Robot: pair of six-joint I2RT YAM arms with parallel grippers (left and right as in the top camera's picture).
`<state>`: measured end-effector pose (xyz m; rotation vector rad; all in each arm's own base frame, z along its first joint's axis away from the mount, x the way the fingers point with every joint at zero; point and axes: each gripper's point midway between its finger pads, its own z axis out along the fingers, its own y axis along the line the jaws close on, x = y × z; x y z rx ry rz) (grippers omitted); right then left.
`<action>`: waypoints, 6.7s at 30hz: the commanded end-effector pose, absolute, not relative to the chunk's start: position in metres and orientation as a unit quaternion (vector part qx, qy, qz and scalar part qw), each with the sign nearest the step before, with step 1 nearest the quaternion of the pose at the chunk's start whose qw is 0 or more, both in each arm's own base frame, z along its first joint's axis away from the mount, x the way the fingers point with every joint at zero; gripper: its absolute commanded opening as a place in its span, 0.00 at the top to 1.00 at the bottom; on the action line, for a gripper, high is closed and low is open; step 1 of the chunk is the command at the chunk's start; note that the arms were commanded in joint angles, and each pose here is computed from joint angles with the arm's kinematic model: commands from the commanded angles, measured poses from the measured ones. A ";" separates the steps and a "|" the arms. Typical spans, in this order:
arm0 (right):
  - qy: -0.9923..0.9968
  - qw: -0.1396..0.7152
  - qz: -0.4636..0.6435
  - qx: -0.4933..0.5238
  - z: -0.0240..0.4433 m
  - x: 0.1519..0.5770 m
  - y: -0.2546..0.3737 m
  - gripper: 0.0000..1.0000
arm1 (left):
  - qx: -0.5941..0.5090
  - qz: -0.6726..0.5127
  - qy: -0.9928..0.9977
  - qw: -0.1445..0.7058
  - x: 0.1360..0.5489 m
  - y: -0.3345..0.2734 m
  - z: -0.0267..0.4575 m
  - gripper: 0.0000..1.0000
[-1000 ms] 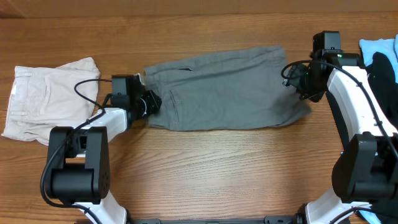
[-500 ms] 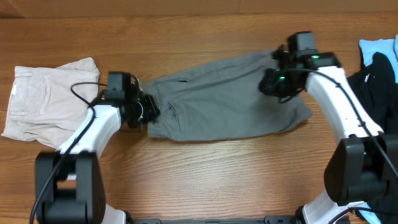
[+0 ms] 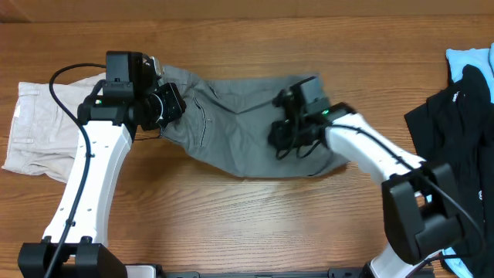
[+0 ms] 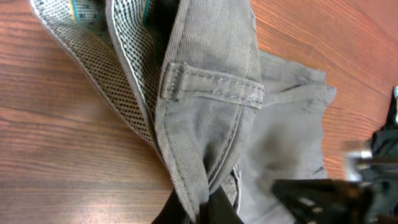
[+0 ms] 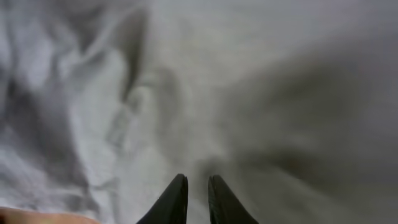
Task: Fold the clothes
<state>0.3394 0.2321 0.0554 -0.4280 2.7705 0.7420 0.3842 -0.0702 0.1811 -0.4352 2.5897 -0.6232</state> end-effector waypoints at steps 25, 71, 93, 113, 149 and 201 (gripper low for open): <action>0.934 0.116 0.300 -0.154 0.032 0.328 0.308 0.70 | -0.063 -0.303 0.928 0.209 0.363 -0.137 0.218 0.96; 0.989 0.047 0.097 0.105 0.006 0.327 0.072 0.48 | 0.176 -0.393 0.854 0.293 0.393 -0.310 0.213 0.32; 0.959 0.100 0.259 -0.050 0.148 0.330 0.148 0.32 | 0.049 -0.271 0.910 0.309 0.491 -0.247 0.074 0.32; 0.995 -0.066 0.039 0.066 -0.003 0.260 0.082 0.24 | 0.023 -0.236 0.958 0.160 0.438 -0.231 0.010 0.68; 0.971 0.149 0.061 0.175 0.101 0.343 0.066 0.09 | 0.131 -0.260 0.895 0.337 0.471 -0.247 0.133 0.05; 0.973 0.135 0.026 0.184 0.097 0.335 0.041 0.06 | -0.081 -0.180 0.938 0.283 0.488 -0.110 0.114 0.96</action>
